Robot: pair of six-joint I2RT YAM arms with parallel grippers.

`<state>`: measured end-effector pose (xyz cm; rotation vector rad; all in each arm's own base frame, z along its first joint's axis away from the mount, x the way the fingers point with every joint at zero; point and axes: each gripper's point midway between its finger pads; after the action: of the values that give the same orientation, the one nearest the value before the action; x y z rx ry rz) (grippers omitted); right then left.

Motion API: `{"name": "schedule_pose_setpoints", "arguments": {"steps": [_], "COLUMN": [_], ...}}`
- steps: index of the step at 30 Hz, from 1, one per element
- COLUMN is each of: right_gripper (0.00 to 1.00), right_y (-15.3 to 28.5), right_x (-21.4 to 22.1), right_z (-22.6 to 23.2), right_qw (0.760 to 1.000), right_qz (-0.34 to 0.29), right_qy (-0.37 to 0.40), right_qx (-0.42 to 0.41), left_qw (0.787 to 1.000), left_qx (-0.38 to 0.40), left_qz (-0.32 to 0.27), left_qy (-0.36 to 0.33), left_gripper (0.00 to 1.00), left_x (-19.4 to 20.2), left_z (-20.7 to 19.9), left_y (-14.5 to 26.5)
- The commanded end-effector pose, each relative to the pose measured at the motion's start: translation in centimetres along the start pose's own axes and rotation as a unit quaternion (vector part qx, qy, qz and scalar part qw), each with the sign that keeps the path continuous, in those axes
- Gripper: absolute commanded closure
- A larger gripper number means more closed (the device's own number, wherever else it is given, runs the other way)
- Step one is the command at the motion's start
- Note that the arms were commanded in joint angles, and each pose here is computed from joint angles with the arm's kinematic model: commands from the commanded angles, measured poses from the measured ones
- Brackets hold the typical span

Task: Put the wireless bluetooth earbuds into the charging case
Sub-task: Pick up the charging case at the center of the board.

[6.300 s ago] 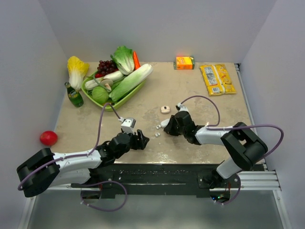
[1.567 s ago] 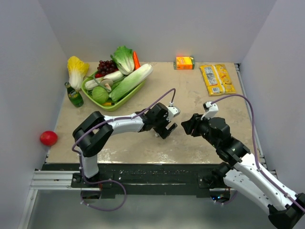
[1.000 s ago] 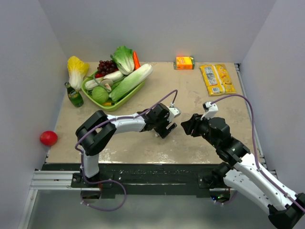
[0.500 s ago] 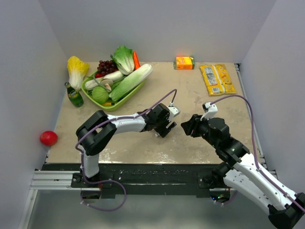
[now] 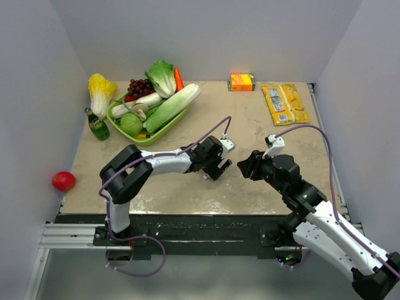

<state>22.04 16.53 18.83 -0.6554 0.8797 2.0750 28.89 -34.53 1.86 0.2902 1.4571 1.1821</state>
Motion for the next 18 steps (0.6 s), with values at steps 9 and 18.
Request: {"name": "schedule_pose_setpoints", "arguments": {"steps": [9,18], "right_gripper": [0.54,0.54], "right_y": [0.0,0.1], "right_x": [-0.8,-0.7], "right_z": [0.4,0.4], "right_qw": [1.0,1.0], "right_qz": [-0.017,-0.016], "right_qy": [-0.002,-0.003], "right_qx": [-0.009,-0.008], "left_qw": [0.997,0.996], "left_qx": [-0.01,-0.009], "left_qz": [0.076,0.083], "left_qy": [-0.007,-0.007], "left_gripper": [0.23,0.53], "left_x": [3.8,4.5], "left_z": [-0.7,-1.1], "left_y": [0.2,0.5]}}
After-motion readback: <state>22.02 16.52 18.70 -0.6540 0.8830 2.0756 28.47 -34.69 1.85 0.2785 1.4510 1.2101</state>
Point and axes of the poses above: each gripper's point midway between its finger pads, its own y axis back along the fingers, its own z axis along the line the jaws close on, x = y × z, and after that the axes turned 15 degrees about -y, right-handed
